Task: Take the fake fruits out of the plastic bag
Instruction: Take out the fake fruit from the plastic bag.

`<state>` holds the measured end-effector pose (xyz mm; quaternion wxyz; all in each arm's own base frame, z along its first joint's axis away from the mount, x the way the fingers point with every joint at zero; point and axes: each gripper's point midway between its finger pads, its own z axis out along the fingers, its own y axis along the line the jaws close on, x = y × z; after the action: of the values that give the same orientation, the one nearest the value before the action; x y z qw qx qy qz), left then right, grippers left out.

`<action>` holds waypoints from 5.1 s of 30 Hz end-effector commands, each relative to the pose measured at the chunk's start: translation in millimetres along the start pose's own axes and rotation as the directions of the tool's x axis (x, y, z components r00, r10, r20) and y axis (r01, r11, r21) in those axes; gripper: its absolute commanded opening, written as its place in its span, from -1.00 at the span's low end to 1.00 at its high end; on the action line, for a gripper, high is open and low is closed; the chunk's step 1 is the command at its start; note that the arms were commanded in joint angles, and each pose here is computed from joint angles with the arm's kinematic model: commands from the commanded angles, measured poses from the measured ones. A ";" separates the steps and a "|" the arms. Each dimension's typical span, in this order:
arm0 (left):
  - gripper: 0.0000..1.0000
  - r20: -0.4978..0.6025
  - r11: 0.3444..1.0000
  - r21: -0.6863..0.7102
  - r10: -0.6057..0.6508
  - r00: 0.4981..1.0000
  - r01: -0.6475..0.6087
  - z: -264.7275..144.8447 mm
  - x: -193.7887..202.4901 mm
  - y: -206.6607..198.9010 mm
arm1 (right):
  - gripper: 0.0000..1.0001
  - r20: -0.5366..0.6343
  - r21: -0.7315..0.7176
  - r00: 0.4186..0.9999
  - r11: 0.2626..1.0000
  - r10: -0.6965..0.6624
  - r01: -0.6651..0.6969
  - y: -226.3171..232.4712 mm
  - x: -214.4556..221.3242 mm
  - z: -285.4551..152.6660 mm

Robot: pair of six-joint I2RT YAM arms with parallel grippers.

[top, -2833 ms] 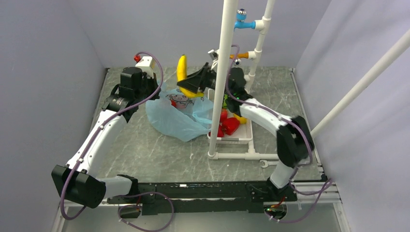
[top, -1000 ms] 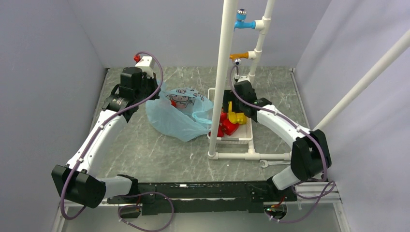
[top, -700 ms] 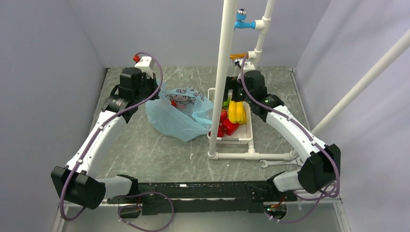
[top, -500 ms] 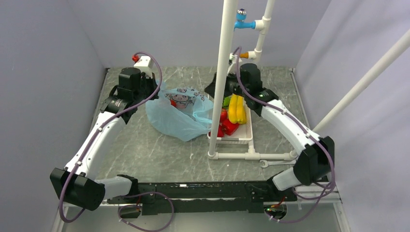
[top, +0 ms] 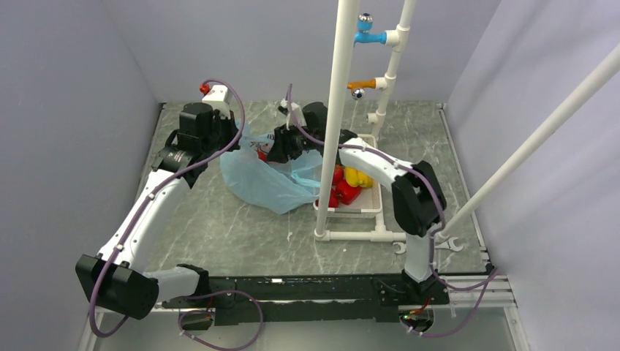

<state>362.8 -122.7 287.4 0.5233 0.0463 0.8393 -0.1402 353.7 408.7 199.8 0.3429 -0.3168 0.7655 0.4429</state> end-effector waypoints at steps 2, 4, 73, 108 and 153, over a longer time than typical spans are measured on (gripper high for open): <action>-1.00 0.117 0.998 0.050 0.024 0.993 -0.030 -14.3 -25.0 -10.5 | 0.00 0.044 0.019 0.995 0.995 -0.095 0.094 6.9 -15.0 33.4; -1.00 0.127 0.998 0.048 0.021 0.992 -0.027 -17.7 -27.4 -10.5 | 0.10 0.035 0.056 0.993 0.992 -0.116 0.114 2.1 -10.3 45.3; 0.79 -0.333 0.990 -0.131 -0.092 0.939 0.050 -36.2 118.0 33.6 | 0.99 0.218 0.150 0.975 0.989 -0.030 -0.003 -55.3 16.8 96.6; 0.45 -0.030 0.914 -0.136 -0.390 0.920 0.383 -70.9 5.1 77.3 | 0.99 0.129 0.210 0.992 0.978 -0.013 -0.014 -72.5 84.9 112.5; -0.09 -0.541 0.830 -0.178 -0.531 0.652 0.529 116.4 176.5 88.5 | 0.87 0.154 0.466 0.983 0.885 -0.095 0.013 -120.7 50.9 148.2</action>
<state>419.7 -75.7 54.8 0.1918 -0.1766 0.9313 -0.2543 434.9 489.5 52.2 0.4549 -0.2287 0.8009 0.3153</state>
